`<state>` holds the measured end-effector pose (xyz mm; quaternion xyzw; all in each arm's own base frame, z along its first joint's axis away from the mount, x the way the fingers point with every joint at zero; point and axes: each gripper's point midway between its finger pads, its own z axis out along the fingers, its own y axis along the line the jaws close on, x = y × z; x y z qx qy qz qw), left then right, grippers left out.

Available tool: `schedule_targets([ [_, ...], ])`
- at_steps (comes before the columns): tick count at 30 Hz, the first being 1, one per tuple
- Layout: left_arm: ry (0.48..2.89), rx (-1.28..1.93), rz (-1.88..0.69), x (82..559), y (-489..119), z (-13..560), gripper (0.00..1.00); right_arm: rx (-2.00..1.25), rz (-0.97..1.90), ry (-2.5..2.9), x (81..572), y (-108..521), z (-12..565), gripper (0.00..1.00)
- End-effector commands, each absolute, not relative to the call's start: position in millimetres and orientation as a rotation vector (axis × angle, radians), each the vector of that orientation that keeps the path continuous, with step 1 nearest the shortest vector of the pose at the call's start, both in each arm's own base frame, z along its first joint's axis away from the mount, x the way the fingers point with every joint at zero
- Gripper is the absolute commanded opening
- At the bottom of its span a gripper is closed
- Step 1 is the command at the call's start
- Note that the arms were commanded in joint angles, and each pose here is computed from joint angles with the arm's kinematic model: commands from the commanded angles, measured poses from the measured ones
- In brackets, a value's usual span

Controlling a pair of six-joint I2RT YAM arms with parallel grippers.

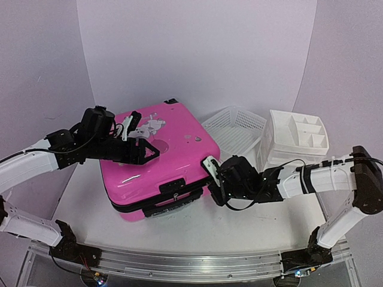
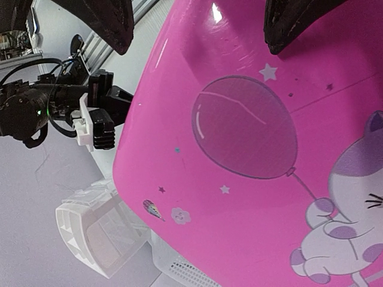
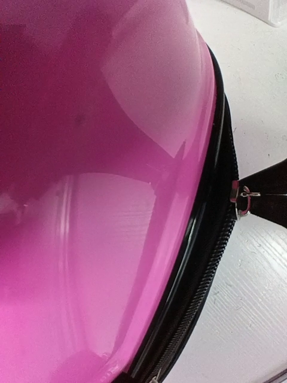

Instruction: Open, take out, and arrange the luggage

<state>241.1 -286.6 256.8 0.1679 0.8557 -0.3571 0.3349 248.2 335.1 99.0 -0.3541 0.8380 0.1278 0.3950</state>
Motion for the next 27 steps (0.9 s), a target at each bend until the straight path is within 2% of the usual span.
schedule_targets([
  [1,2.433,0.374,-0.748,234.4,-251.0,201.0,0.75,-0.878,0.302,2.094,268.3,310.4,117.7,0.0],
  [5,2.437,0.376,-0.738,232.9,-245.8,200.4,0.75,-0.859,0.36,2.103,290.8,295.8,117.5,0.0],
  [11,2.409,0.379,-0.765,233.4,-241.7,219.2,0.78,-1.102,0.405,1.96,293.1,301.1,119.0,0.0],
  [12,2.399,0.39,-0.765,233.5,-241.9,225.6,0.79,-1.114,0.439,1.94,294.8,305.0,122.4,0.0],
  [16,2.332,0.544,-0.853,234.1,-265.1,267.8,0.98,-1.247,0.613,1.93,283.1,333.1,128.3,0.0],
  [17,2.322,0.586,-0.866,235.5,-272.0,278.4,0.99,-1.264,0.631,1.932,281.7,339.3,128.0,0.0],
  [23,2.264,0.708,-0.77,267.4,-310.0,318.0,0.99,-1.374,0.667,1.883,259.2,377.0,126.3,0.0],
  [27,2.23,0.787,-0.73,295.9,-351.6,328.8,0.91,-1.469,0.704,1.812,226.5,413.1,130.7,0.0],
])
